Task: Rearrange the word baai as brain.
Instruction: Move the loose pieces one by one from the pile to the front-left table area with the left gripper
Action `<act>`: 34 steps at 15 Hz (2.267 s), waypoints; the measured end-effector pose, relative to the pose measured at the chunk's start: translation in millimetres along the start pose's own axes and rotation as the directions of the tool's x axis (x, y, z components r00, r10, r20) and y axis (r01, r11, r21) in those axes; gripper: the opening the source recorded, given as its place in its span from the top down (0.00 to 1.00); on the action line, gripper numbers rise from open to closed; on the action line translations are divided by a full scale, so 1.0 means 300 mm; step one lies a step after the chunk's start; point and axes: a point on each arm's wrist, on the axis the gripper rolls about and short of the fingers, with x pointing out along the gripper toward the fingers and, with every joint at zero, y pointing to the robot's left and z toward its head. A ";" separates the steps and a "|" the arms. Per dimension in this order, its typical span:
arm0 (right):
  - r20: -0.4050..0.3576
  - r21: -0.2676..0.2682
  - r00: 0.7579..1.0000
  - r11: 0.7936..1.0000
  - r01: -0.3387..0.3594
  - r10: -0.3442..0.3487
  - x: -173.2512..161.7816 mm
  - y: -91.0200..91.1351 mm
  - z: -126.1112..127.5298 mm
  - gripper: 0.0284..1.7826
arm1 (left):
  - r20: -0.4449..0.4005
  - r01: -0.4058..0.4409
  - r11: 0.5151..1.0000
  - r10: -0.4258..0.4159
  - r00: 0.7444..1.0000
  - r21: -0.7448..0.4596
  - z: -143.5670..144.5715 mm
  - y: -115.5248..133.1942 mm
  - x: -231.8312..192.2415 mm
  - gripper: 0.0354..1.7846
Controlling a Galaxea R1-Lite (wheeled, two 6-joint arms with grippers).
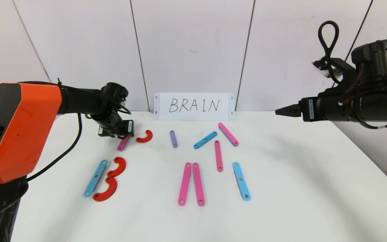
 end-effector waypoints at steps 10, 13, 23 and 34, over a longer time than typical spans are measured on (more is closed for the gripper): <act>0.000 0.000 1.000 1.000 0.000 0.000 0.000 0.000 0.000 0.02 | -0.033 -0.001 1.000 0.001 0.999 0.001 -0.008 -0.005 -0.026 0.85; 0.000 0.000 1.000 1.000 0.000 0.000 0.000 0.000 0.000 0.02 | -0.048 0.009 1.000 -0.009 0.999 -0.009 -0.011 -0.026 -0.099 0.85; 0.000 0.002 1.000 1.000 0.003 -0.003 0.001 -0.005 0.001 0.02 | -0.195 0.046 0.999 -0.045 0.980 0.001 -0.166 -0.161 -0.317 0.85; -0.005 0.003 1.000 1.000 0.004 -0.004 0.007 -0.005 -0.002 0.02 | -0.243 0.108 0.992 -0.088 0.966 0.071 -0.321 -0.231 -0.315 0.85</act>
